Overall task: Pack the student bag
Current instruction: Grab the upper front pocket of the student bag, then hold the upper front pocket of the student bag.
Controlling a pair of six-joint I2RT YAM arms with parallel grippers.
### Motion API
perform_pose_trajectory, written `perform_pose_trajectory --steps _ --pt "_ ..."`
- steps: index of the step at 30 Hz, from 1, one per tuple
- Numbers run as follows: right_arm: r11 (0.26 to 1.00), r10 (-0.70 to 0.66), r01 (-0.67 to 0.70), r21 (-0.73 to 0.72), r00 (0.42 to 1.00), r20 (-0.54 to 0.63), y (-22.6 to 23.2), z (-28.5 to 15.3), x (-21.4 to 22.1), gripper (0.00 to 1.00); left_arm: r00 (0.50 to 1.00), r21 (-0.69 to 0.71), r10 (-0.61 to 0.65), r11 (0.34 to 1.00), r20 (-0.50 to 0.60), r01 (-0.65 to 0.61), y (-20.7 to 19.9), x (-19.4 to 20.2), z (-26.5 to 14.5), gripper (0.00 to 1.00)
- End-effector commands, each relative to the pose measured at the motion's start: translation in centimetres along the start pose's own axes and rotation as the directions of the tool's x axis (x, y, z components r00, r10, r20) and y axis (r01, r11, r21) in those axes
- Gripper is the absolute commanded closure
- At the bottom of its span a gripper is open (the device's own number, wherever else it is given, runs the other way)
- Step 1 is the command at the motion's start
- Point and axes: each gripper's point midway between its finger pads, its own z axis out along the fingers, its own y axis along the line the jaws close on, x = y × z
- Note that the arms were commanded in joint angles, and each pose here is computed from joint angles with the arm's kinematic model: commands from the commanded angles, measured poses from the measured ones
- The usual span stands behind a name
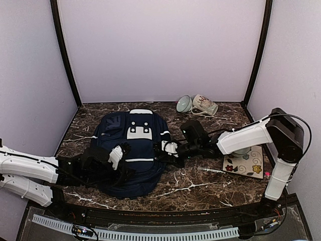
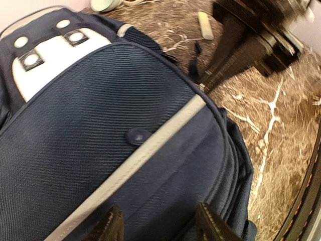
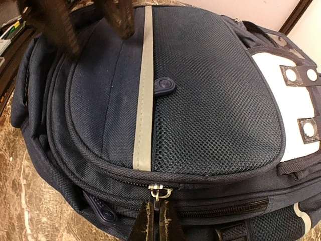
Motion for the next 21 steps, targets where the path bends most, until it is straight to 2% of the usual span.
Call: perform_pose_trajectory --steps 1,5,11,17,21 --pt "0.999 0.041 -0.041 -0.003 0.997 0.069 -0.6 -1.2 -3.5 1.0 0.987 -0.001 0.149 0.989 0.065 -0.149 -2.0 -1.8 0.0 0.44" --pt "0.992 0.129 -0.129 -0.014 0.991 0.024 -0.9 -1.1 -3.2 1.0 0.964 -0.013 0.255 0.967 0.079 -0.255 -3.6 -2.3 0.3 0.37" --pt "0.981 0.195 -0.195 0.0 0.981 0.02 -0.4 -1.6 -2.6 1.0 0.945 -0.079 0.327 0.942 -0.012 -0.327 -3.5 -1.5 1.5 0.35" --pt "0.979 0.202 -0.202 0.004 0.979 0.028 0.0 -2.2 -2.4 1.0 0.935 -0.184 0.354 0.918 -0.028 -0.352 -2.3 -2.1 1.8 0.39" --pt "0.98 0.198 -0.197 -0.006 0.979 0.045 0.5 -2.7 -2.6 1.0 0.914 -0.291 0.397 0.867 -0.087 -0.405 -0.4 -1.7 2.0 0.42"
